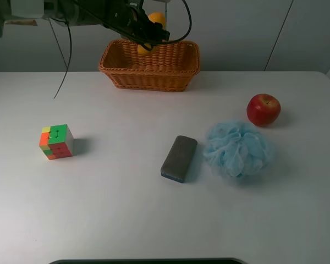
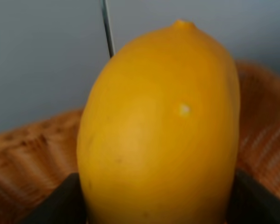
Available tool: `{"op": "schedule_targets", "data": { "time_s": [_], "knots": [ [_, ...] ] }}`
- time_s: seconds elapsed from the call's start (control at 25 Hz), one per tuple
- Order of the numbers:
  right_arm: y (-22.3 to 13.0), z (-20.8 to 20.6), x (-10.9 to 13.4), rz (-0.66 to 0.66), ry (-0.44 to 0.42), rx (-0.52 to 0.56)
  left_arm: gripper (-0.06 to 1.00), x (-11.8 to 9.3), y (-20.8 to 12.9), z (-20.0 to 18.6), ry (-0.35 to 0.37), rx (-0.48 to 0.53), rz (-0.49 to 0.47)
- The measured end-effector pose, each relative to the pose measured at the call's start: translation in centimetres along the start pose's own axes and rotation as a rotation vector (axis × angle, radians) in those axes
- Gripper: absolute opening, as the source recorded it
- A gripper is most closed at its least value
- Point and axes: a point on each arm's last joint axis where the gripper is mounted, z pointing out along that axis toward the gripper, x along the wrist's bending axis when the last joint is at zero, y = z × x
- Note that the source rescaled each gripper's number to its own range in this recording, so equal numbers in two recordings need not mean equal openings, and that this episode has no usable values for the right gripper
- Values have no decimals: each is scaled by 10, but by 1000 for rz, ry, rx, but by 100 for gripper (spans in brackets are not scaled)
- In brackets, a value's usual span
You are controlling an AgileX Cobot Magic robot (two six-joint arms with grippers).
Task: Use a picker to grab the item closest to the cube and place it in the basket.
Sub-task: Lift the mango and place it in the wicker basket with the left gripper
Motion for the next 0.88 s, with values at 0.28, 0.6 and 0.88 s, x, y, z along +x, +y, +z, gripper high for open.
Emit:
{"op": "schedule_targets", "data": {
  "time_s": [0.28, 0.6, 0.88],
  "knots": [
    [0, 0, 0, 0, 0, 0, 1, -1, -16, 17, -2, 24, 70],
    [0, 0, 0, 0, 0, 0, 21, -1, -14, 17, -15, 12, 28],
    [0, 0, 0, 0, 0, 0, 95, -2, -15, 17, -19, 14, -2]
  ]
}}
